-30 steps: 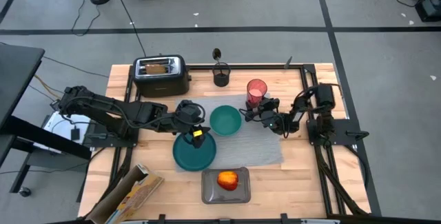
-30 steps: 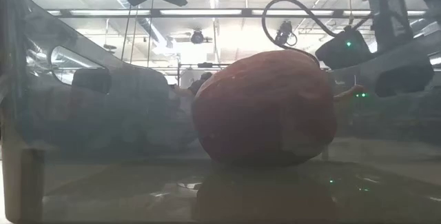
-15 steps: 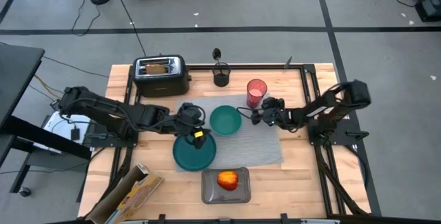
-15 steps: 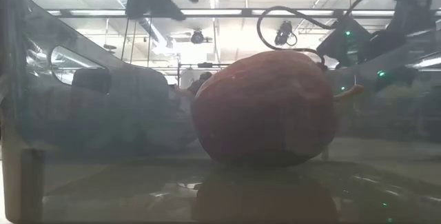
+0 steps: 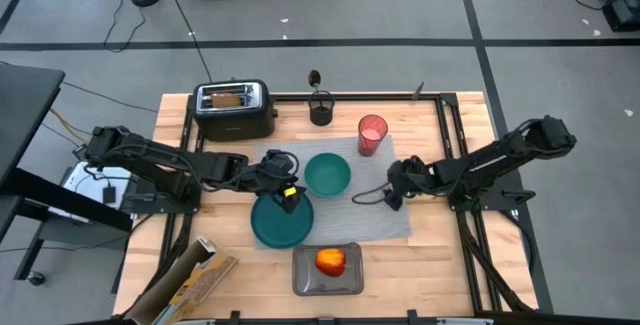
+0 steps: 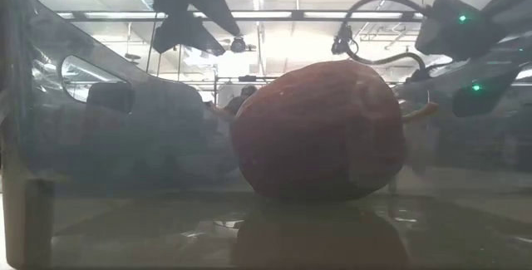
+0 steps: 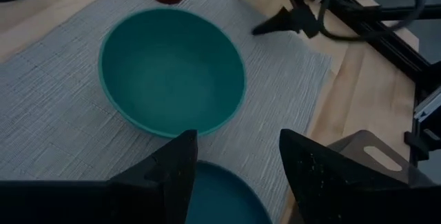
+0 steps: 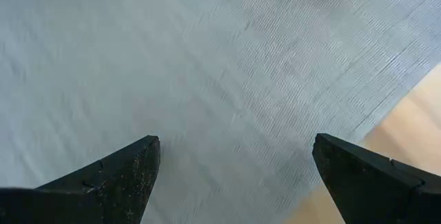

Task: Arrange a breakfast setting
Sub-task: Adjust the gray tablemat, then move the black bin to the lower right of the table, then put the red and yellow apple on the gray tablemat to the top left of the green bowl

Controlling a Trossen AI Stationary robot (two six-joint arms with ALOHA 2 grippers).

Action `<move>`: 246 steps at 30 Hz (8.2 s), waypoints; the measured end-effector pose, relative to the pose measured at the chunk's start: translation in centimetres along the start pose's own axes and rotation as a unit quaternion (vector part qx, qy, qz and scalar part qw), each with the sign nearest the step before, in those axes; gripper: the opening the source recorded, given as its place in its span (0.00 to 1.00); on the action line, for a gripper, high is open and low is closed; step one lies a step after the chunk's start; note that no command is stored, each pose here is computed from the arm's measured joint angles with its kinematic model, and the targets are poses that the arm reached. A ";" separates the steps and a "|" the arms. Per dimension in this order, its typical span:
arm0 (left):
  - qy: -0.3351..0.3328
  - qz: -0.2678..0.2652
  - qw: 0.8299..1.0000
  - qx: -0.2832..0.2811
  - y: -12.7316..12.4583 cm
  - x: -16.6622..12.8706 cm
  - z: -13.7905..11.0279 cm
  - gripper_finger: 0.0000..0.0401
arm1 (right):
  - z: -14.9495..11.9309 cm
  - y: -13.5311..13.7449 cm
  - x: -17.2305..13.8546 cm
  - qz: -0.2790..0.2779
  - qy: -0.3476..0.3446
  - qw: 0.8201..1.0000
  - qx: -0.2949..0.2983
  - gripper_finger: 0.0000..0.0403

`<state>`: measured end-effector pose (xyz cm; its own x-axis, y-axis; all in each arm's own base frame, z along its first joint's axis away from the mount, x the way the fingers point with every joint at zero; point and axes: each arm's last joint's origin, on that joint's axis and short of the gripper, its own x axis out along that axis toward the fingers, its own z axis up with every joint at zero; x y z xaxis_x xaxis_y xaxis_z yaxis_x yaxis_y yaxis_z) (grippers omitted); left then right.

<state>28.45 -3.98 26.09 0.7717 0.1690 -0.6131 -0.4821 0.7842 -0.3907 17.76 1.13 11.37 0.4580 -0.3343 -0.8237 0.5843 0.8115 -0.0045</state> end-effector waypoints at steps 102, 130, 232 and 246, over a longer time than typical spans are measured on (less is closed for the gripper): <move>-0.077 -0.224 0.971 -0.011 -8.2 -6.3 -3.6 0.43 | 9.4 16.1 -16.0 0.211 -0.030 0.950 -0.227 0.91; -0.094 -0.332 0.938 0.017 -10.9 -10.4 -6.0 0.43 | 6.1 24.8 -9.1 0.001 0.225 0.901 0.370 0.75; -0.162 -0.372 0.910 0.085 -8.1 -15.3 -2.1 0.43 | -3.9 19.2 -15.0 0.119 0.375 0.902 0.180 0.90; -0.156 -0.372 0.912 0.078 -8.0 -15.3 -2.1 0.43 | -3.6 19.3 -14.4 0.128 0.360 0.912 0.150 0.92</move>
<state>19.64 -14.11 37.15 0.9533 -0.3015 0.0169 0.2690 0.8227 -0.5008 20.04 23.36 21.12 0.1090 0.3375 -0.9350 0.7263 0.6151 0.3067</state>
